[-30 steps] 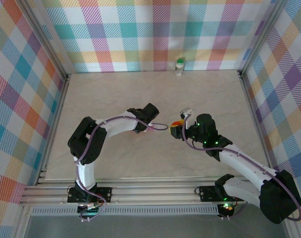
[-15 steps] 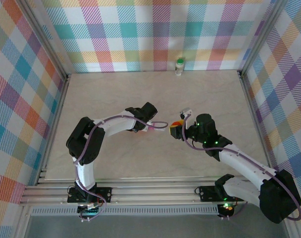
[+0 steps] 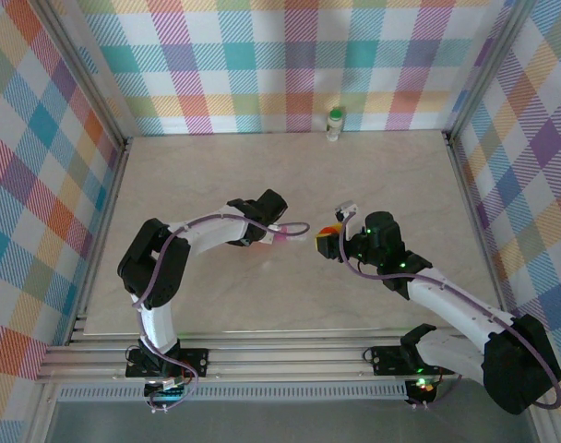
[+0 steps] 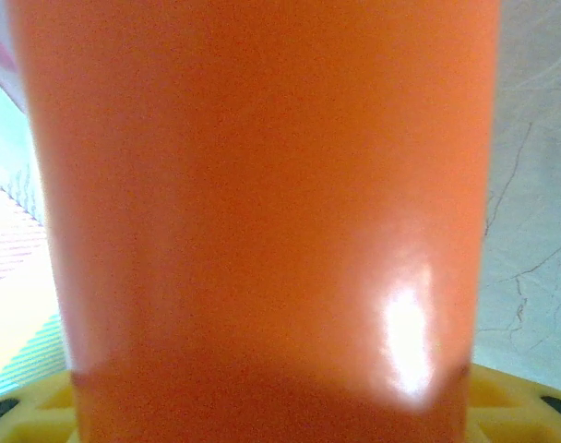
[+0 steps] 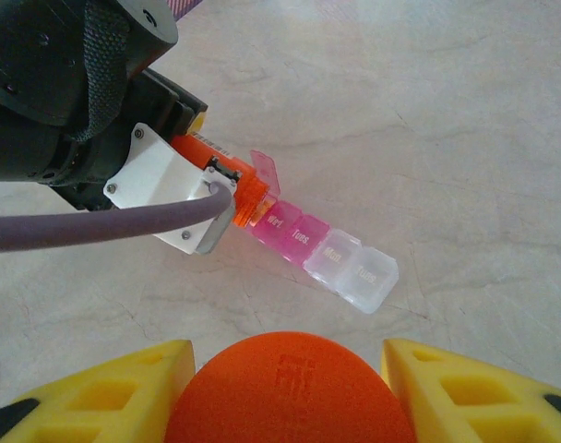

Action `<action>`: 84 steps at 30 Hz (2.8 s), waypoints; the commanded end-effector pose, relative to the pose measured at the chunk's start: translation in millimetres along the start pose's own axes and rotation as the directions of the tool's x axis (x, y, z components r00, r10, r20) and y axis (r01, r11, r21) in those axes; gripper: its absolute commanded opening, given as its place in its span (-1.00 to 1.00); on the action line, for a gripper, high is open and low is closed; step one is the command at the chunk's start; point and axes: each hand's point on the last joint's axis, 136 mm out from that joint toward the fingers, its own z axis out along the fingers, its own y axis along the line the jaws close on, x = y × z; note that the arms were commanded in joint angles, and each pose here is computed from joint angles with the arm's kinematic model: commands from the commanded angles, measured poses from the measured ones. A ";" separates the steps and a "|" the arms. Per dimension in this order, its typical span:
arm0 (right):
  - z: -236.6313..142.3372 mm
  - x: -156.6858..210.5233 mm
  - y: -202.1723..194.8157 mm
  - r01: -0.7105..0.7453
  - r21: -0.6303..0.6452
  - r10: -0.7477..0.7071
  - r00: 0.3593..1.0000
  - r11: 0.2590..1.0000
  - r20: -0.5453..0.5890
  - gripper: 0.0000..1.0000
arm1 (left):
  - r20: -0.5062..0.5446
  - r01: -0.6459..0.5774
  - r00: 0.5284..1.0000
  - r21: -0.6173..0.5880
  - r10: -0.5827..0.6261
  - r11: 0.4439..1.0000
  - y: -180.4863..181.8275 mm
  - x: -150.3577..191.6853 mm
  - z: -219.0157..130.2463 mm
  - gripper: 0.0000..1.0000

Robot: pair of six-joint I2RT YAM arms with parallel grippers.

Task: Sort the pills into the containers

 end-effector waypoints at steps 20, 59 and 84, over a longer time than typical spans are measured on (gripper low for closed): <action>-0.1 -21.9 8.1 0.012 -0.037 -0.010 0.998 0.999 0.056 -1.00 | 0.063 0.167 0.984 0.027 -0.168 0.986 0.5 13.4 -8.2 -1.00; -80.0 -140.0 139.2 0.413 -0.520 -0.238 0.898 0.748 0.370 -1.00 | 0.883 0.532 -0.373 0.456 -0.286 0.714 21.1 -3.7 -276.5 -1.00; -61.6 -111.4 167.5 0.465 -0.659 -0.407 0.878 0.592 0.254 -1.00 | 0.882 0.317 -0.349 0.429 -0.316 0.846 -9.6 -50.0 -294.5 -1.00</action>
